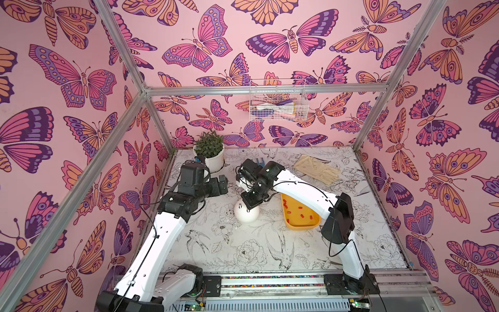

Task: Cover the protruding screws with screw protection sleeves
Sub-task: Attach the screw protection sleeve to the screw.

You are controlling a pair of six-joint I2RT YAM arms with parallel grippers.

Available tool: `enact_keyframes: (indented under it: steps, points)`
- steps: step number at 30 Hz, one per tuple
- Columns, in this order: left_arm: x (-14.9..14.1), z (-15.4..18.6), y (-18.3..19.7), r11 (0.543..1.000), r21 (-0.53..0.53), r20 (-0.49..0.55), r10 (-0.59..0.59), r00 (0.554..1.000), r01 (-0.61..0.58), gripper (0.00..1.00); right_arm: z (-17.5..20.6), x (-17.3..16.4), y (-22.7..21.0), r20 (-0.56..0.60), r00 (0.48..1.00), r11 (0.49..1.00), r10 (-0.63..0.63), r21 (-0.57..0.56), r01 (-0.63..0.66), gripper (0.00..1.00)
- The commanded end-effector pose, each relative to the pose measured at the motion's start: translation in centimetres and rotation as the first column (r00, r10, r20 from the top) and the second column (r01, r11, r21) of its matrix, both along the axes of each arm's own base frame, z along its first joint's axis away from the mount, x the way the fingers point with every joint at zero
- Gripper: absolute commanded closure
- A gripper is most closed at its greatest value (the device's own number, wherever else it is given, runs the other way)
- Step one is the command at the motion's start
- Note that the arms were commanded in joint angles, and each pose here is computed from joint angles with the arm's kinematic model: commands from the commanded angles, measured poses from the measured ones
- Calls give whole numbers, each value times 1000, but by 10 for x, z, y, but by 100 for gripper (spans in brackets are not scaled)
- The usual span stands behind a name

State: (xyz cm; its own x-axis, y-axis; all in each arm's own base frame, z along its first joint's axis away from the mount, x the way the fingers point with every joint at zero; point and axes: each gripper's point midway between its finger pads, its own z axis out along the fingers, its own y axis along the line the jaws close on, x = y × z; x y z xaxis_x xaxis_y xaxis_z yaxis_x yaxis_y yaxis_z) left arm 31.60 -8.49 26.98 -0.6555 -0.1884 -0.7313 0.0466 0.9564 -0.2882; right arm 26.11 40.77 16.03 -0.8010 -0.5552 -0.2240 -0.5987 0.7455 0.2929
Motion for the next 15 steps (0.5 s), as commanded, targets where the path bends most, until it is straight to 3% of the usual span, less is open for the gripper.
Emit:
enact_keyframes:
  steps: [1,15]
  points:
    - [-1,-1,4,1000,-3,10,12,1000,-12,2,5,-3,-4,7,1000,1000,-7,-1,7,98]
    - [1,-2,4,1000,-4,5,15,1000,-15,2,-12,-1,-7,-24,1000,1000,-15,-11,15,98]
